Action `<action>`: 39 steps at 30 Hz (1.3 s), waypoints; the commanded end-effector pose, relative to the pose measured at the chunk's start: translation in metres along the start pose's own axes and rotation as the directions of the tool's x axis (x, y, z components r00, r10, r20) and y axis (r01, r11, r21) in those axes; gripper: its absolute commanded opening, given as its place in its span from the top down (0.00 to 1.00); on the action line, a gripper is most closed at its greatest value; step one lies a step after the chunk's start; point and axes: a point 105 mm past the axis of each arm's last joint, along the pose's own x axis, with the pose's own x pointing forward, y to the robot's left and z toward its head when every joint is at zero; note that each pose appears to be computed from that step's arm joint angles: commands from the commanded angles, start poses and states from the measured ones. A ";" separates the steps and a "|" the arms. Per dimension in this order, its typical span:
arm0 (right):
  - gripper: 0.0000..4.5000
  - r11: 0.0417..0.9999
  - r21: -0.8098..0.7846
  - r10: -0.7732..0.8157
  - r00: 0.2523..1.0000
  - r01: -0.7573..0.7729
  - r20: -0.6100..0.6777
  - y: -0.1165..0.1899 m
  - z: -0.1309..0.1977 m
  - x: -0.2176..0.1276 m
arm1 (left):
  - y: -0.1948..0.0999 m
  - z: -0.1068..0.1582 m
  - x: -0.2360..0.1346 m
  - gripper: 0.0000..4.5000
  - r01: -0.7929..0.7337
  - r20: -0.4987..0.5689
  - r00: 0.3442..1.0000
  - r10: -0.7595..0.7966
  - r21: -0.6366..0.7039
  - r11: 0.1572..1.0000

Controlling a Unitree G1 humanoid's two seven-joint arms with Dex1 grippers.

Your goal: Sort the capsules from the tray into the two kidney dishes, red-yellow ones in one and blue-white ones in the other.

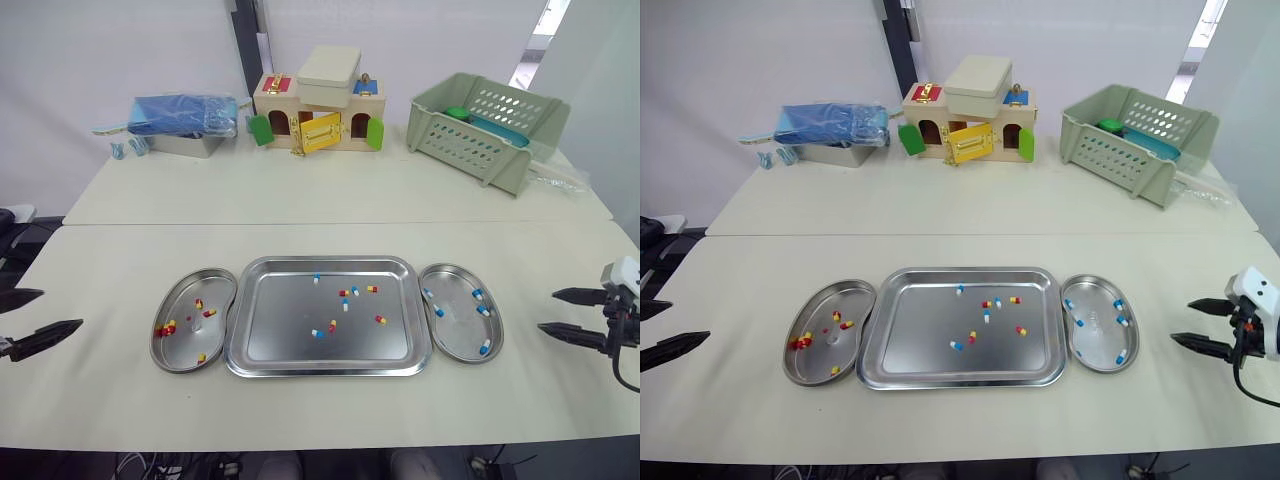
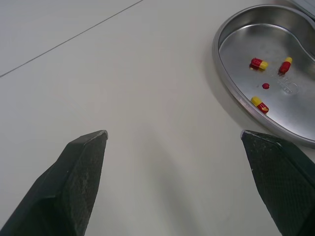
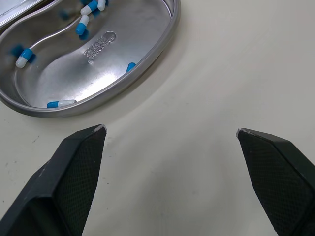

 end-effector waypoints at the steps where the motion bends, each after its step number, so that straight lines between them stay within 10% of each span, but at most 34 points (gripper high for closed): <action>1: 0.00 0.999 -0.038 -0.005 1.000 0.006 0.005 -0.003 0.010 -0.006 | -0.005 0.007 0.001 0.00 0.018 0.045 0.999 -0.020 0.041 0.999; 16: 0.00 0.964 -0.177 0.213 0.974 -0.197 0.078 0.037 0.072 0.009 | -0.198 -0.018 -0.006 0.00 0.545 0.355 0.750 -0.557 0.144 0.826; 39: 0.00 0.835 -0.385 0.461 0.882 -0.394 0.098 0.213 0.175 0.179 | -0.234 -0.015 0.006 0.00 0.477 0.589 0.606 -0.534 0.268 0.837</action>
